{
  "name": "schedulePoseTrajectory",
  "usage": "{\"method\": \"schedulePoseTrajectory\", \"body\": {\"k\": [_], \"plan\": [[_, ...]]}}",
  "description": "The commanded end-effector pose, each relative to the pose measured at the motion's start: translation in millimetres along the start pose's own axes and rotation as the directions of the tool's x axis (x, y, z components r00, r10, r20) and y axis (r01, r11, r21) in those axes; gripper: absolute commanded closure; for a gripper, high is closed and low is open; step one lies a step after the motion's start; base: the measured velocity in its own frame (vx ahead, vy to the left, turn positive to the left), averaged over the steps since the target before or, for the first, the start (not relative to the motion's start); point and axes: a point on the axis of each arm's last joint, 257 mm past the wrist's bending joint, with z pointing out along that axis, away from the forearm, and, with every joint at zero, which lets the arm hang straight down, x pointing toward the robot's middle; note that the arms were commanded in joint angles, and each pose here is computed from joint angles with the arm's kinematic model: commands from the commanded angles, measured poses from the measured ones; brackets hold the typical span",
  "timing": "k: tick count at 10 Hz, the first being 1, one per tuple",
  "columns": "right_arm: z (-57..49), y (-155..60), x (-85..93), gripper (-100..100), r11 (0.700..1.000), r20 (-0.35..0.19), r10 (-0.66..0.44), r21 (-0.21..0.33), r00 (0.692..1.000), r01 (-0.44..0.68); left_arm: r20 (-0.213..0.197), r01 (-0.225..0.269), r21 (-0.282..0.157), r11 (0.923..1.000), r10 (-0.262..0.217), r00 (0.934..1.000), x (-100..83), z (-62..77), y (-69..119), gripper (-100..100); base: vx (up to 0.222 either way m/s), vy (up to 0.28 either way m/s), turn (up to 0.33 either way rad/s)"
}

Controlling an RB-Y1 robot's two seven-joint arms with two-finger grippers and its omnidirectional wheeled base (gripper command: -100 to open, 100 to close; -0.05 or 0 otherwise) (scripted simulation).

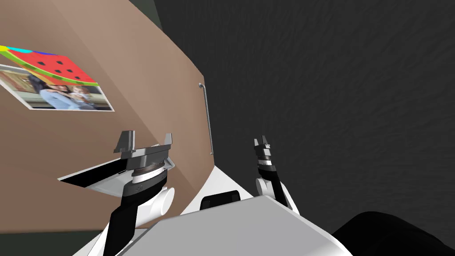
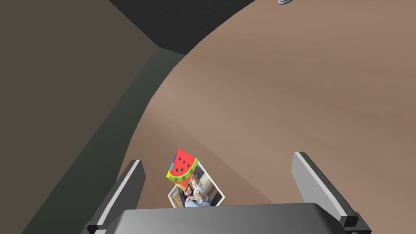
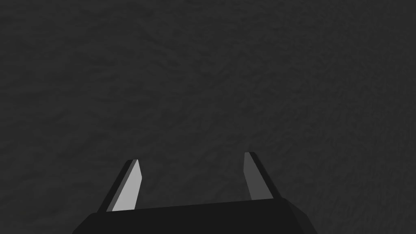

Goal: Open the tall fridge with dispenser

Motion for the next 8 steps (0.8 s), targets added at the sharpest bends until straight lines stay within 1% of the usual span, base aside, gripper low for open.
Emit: {"method": "schedulePoseTrajectory", "body": {"k": [1, 8], "plan": [[0.0, 0.0, 0.0, 0, 1.0, 0.0, 0.0, 0.0, 1.0, 0.0, 0.0, 0.0, 0.0, 1.0, 0.0, 1.0, 0.0, 0.0, 0.0, 0, 0.0, 0.0, 0.0], [0.0, 0.2, 0.0, 0, 1.0, 0.0, 0.0, 0.0, 1.0, 0.0, 0.0, 0.0, 0.0, 1.0, 0.0, 1.0, 0.0, 0.1, -0.1, 0, 0.0, 0.0, 0.0]]}}
